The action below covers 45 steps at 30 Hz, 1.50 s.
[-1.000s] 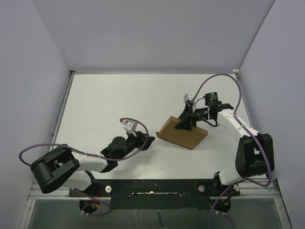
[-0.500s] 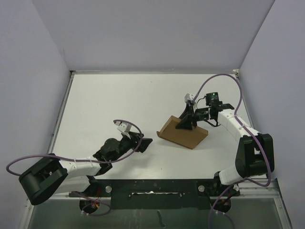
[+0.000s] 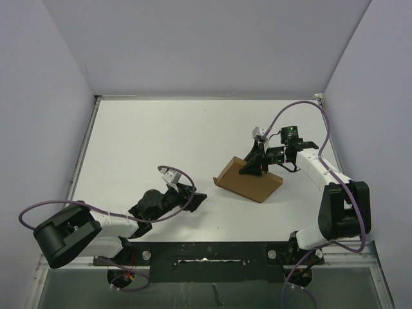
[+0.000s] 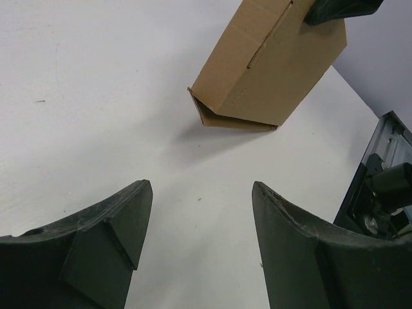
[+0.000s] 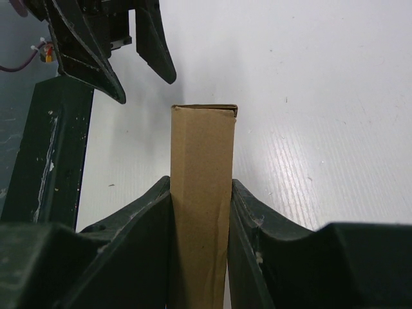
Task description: Fold the paper box
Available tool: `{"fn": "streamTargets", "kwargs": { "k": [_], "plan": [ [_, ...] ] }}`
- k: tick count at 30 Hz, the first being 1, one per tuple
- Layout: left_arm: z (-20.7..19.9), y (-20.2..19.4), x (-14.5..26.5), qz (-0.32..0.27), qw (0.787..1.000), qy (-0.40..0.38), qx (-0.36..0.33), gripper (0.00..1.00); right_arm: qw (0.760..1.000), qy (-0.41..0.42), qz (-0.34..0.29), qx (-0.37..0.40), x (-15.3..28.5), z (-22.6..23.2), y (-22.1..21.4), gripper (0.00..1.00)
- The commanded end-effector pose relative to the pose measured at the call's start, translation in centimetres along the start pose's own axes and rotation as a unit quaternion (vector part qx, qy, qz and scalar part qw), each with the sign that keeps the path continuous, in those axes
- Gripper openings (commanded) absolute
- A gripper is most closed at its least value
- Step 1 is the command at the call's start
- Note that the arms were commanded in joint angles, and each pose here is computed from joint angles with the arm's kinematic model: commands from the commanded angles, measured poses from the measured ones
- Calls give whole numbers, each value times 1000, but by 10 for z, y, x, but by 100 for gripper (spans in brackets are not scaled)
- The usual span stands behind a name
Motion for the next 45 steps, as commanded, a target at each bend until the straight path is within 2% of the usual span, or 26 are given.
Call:
{"fn": "streamTargets", "kwargs": {
  "k": [1,7,26,30,45],
  "plan": [
    [-11,12,-6,-39,998,-40,-16,62,999,13,-28,28,3,6,15,19],
    [-12,11,-8,-45,997,-48,-30,62,999,15,-26,27,1,6,14,19],
    [-7,-5,-13,-55,997,-58,-9,61,999,12,-21,23,-1,4,13,19],
    [-5,-4,-15,-60,997,-50,-6,58,999,14,-20,24,-2,5,13,19],
    [-10,0,-51,-65,996,-57,-14,54,999,18,-20,24,-4,6,13,19]
  ]
}}
Point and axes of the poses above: each gripper's point midway between its finger pads, its own x axis back along the fingers, its own z axis along the line the jaws close on, y = z × x, the point moved 7 cm from there along x, back along the fingers, and after that the axes turned 1 degree about x, right-handed, at the moved point
